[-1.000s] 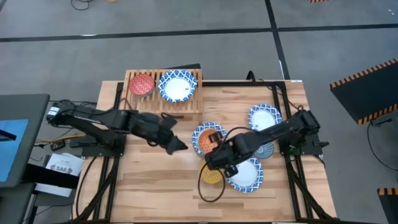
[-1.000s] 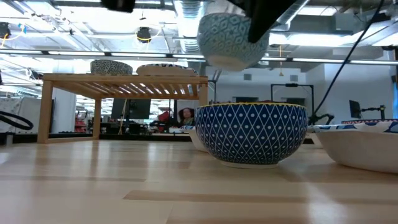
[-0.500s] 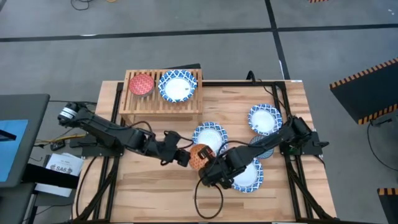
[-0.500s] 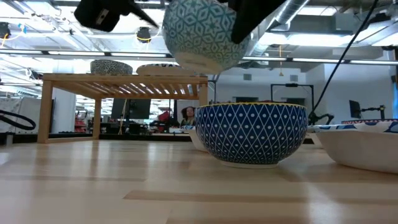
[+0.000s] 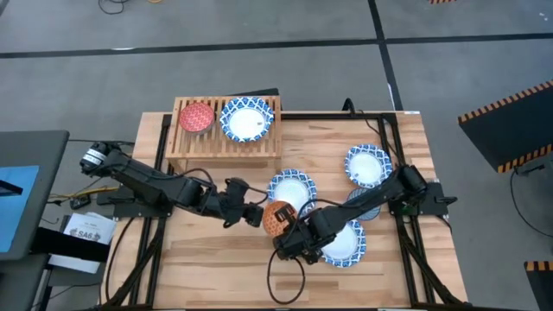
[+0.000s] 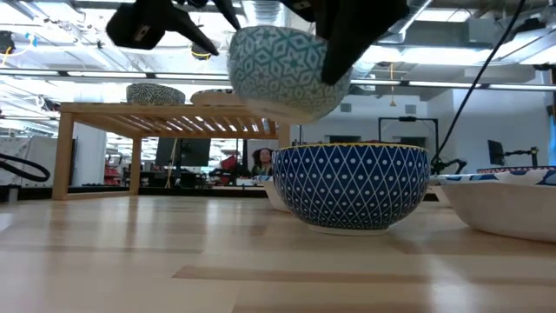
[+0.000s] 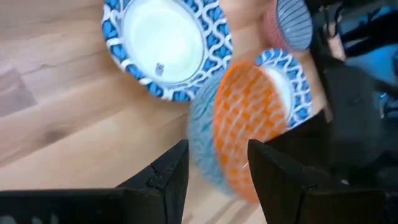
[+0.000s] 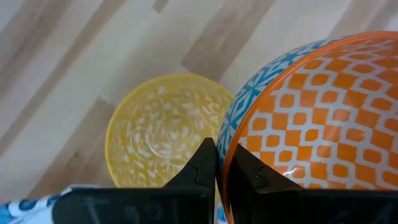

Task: Place and stack bowls onto a shelf
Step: Stack the small orange bowl on top of the small red bowl on the shelf

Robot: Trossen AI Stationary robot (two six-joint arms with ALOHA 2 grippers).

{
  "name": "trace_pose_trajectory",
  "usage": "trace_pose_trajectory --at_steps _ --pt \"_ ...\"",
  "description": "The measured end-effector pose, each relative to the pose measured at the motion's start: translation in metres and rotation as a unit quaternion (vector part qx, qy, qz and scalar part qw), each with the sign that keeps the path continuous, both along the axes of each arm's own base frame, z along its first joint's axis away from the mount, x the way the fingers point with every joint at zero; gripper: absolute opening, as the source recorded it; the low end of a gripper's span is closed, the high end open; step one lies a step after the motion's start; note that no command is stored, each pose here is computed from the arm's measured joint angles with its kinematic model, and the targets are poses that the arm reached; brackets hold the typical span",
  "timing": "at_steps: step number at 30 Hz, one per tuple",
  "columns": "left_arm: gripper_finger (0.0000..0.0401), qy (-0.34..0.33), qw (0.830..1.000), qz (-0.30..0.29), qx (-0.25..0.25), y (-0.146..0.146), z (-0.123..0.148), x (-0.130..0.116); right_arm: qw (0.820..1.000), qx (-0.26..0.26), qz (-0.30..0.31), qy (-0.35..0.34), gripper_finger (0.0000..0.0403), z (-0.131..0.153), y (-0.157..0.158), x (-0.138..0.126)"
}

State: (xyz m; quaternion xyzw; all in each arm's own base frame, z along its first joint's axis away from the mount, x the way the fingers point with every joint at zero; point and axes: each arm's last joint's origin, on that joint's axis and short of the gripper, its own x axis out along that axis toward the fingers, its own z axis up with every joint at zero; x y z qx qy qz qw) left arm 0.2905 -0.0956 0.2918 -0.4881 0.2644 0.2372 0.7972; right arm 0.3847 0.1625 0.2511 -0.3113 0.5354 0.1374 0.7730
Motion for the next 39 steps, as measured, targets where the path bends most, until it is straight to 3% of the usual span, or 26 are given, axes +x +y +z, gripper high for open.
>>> trace_pose_trajectory --at_steps 8,20,24,27,30,39 --pt "0.0148 0.013 1.000 0.020 -0.001 0.002 -0.002 -0.002 1.000 -0.008 -0.015 -0.016 0.0037 0.002 -0.012 0.007" --pt "0.0147 0.056 0.997 0.043 -0.018 0.005 -0.035 0.022 1.000 -0.012 0.005 -0.022 0.0037 0.003 -0.015 0.010" --pt "0.0123 0.056 0.997 0.046 -0.020 0.008 -0.034 0.022 1.000 -0.012 0.004 -0.024 0.0037 0.003 -0.014 0.010" --pt "0.0076 0.061 0.997 0.043 -0.018 0.010 -0.035 0.022 0.999 -0.013 0.002 -0.033 0.0038 0.003 -0.014 0.011" --pt "0.0030 0.067 0.997 0.031 0.002 0.011 -0.035 0.022 0.999 -0.012 -0.010 -0.041 0.0068 0.005 -0.015 0.012" --pt "0.0021 0.080 0.997 0.019 0.012 0.016 -0.035 0.021 0.999 -0.011 -0.009 -0.038 0.0154 0.005 -0.015 0.011"
